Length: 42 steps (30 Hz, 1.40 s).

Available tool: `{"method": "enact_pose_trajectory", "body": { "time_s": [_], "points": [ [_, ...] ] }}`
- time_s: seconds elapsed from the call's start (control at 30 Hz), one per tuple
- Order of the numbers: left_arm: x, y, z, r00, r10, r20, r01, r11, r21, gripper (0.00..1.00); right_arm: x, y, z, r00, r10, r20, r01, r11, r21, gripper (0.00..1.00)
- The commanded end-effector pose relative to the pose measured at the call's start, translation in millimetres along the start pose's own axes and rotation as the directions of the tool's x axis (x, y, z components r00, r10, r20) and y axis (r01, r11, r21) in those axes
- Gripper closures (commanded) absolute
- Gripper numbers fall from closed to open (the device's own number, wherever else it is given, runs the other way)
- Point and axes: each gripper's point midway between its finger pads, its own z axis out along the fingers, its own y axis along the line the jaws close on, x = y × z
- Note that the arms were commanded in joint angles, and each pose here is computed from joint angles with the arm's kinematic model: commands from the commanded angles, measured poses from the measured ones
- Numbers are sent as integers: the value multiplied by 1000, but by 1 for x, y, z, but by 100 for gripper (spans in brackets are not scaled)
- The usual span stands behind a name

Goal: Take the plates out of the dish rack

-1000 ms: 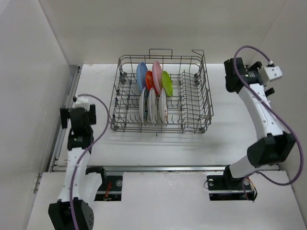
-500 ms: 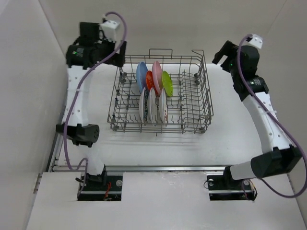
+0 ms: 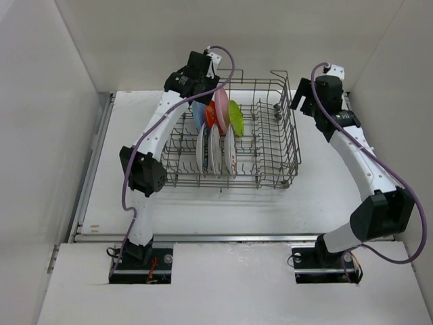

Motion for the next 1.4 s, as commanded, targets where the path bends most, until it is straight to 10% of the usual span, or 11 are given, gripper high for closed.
{"method": "enact_pose_trajectory", "body": {
  "time_s": [0.0, 0.43, 0.7, 1.2, 1.37],
  "points": [
    [-16, 28, -1, 998, -18, 57, 27, 986, -164, 47, 12, -3, 11, 999, -45, -16, 45, 999, 31, 8],
    [26, 18, 43, 997, -28, -73, 12, 977, -212, 67, 42, 9, 9, 994, -88, -64, 90, 996, 23, 8],
    [44, 6, 53, 990, -62, -126, 39, 983, -179, 100, 56, 2, 17, 990, -101, -93, 107, 993, 52, 8],
    [-33, 43, -45, 986, -99, 131, 129, 961, -244, 100, 58, 6, 16, 987, -127, -103, 131, 990, 41, 9],
    [2, 46, -27, 997, -65, 28, 71, 958, -278, 100, 50, 9, 9, 990, -116, -79, 117, 993, 16, 9]
  ]
}}
